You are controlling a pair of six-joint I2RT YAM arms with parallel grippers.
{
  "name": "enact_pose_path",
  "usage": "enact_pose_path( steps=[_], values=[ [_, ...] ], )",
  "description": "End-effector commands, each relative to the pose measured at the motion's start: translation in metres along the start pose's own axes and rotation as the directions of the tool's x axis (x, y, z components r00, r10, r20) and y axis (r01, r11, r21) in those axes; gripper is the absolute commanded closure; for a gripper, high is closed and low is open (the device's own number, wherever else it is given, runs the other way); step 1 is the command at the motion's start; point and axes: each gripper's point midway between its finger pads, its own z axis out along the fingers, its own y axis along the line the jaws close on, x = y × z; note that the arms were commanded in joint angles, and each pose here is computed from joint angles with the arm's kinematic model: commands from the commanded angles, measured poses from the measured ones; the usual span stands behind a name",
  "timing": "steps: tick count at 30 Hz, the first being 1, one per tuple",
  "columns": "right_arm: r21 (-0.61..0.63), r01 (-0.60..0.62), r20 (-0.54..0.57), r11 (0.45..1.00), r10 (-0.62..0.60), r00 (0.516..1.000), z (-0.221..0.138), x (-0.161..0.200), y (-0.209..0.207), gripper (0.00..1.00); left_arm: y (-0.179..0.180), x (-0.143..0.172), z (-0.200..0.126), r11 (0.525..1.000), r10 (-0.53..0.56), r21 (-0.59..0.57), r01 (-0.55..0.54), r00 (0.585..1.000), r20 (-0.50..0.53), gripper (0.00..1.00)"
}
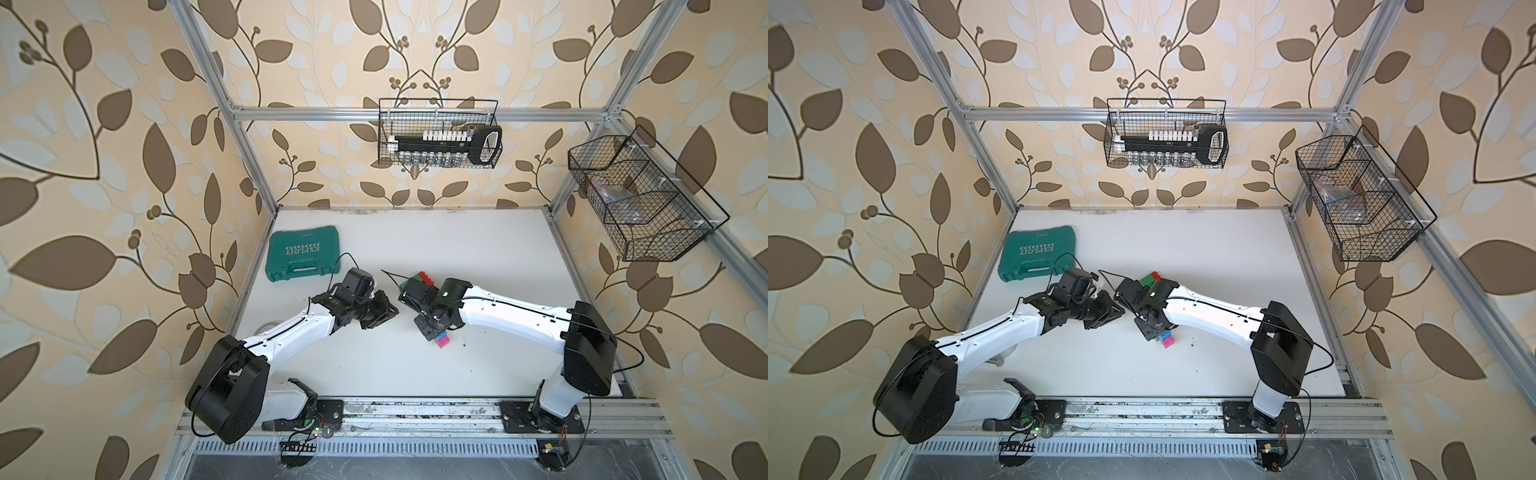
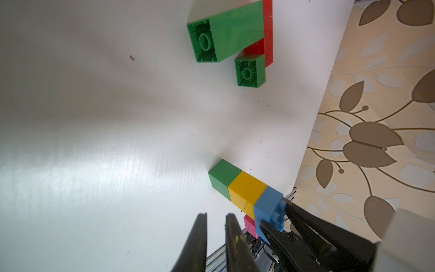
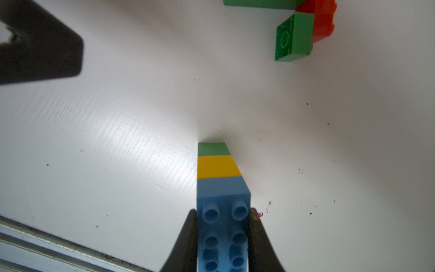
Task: Assemble the letter r with lego
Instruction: Pick up the lego brick from the center of the board, then place the lego brick at the center of the board.
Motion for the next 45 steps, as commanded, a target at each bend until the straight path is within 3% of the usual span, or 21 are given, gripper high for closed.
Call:
enact_pose_path(
  steps=[1, 12, 17, 22, 26, 34, 38, 45],
  values=[
    [0.002, 0.066, -0.266, 0.998, -0.063, 0.962, 0.050, 0.056, 0.007, 1.00, -0.013, -0.010, -0.006, 0.999, 0.028, 0.020, -0.028, 0.999, 0.027, 0.82],
    [-0.047, 0.007, -0.115, 0.999, -0.013, 0.993, -0.024, 0.011, -0.022, 1.00, -0.019, -0.012, -0.013, 0.999, 0.039, 0.022, -0.040, 0.999, 0.038, 0.82],
    [-0.059, -0.011, -0.098, 0.998, 0.005, 0.995, -0.032, 0.010, -0.032, 1.00, -0.020, -0.012, -0.014, 0.999, 0.039, 0.024, -0.040, 0.998, 0.042, 0.82],
    [-0.217, -0.126, -0.046, 0.968, 0.119, 0.992, -0.034, 0.000, -0.036, 1.00, -0.020, -0.011, -0.017, 0.999, 0.046, 0.019, -0.047, 0.998, 0.044, 0.82],
    [-0.398, -0.229, 0.008, 0.888, 0.253, 0.967, -0.038, -0.018, -0.046, 1.00, -0.021, -0.011, -0.021, 0.998, 0.058, 0.008, -0.058, 0.997, 0.048, 0.82],
    [-0.724, -0.284, 0.007, 0.629, 0.419, 0.908, -0.026, -0.050, -0.035, 1.00, -0.019, -0.014, -0.021, 0.998, 0.055, -0.013, -0.054, 0.997, 0.056, 0.82],
    [-0.809, -0.276, -0.009, 0.519, 0.458, 0.889, -0.017, -0.060, -0.028, 1.00, -0.018, -0.015, -0.024, 0.998, 0.058, -0.030, -0.056, 0.996, 0.063, 0.80],
    [-0.866, -0.277, -0.063, 0.417, 0.458, 0.887, 0.006, -0.061, -0.021, 1.00, -0.016, -0.018, -0.025, 0.997, 0.061, -0.054, -0.057, 0.995, 0.074, 0.72]
  ],
)
